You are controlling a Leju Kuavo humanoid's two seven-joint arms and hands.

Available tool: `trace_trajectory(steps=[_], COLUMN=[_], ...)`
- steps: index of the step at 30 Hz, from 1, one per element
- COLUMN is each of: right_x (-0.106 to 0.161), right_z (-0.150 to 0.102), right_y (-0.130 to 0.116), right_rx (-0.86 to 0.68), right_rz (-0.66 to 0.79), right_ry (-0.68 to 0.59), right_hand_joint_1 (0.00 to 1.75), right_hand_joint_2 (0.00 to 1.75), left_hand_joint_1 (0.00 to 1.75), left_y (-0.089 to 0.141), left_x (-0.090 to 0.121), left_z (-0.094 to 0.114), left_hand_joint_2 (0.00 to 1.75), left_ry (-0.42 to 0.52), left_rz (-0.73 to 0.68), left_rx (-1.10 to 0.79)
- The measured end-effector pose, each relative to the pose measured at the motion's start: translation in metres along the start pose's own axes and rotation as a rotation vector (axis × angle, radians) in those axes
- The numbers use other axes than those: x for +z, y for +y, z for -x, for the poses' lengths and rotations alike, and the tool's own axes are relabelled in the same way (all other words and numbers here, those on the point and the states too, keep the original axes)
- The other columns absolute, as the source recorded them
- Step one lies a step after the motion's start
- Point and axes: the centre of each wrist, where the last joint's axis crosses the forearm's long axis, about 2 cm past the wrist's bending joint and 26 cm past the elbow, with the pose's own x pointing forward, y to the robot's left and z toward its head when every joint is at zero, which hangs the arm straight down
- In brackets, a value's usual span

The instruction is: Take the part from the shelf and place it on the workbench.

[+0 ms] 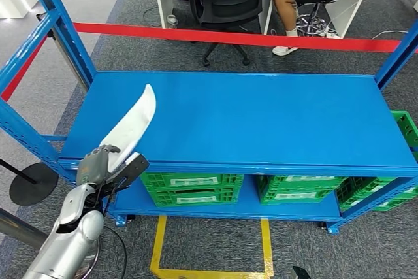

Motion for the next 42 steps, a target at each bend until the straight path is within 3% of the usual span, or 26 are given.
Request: trace_trajectory(steps=[7, 20, 37, 42], right_x=[-0.001, -0.001, -0.002, -0.003], right_z=[0.002, 0.003, 0.009, 0.012], right_y=[0.000, 0.000, 0.000, 0.000], right_rx=[-0.001, -0.002, -0.002, -0.014], right_rz=[-0.001, -0.001, 0.000, 0.004], right_ry=[0.005, 0.007, 0.016, 0.023], right_hand_joint_1=[0.00, 0.00, 0.00, 0.00], right_hand_joint_2=[1.75, 1.75, 1.75, 1.75], left_hand_joint_1=[1.75, 1.75, 1.75, 1.75], left_y=[-0.001, 0.002, 0.013, 0.016], left_x=[0.006, 0.011, 0.032, 0.049], left_z=[0.002, 0.000, -0.002, -0.005], left_hand_joint_2=[1.75, 1.75, 1.75, 1.75], left_ry=[-0.069, -0.099, -0.300, -0.391], left_rz=[-0.022, -0.044, -0.232, -0.307], left_rx=[0.069, 0.087, 0.160, 0.229])
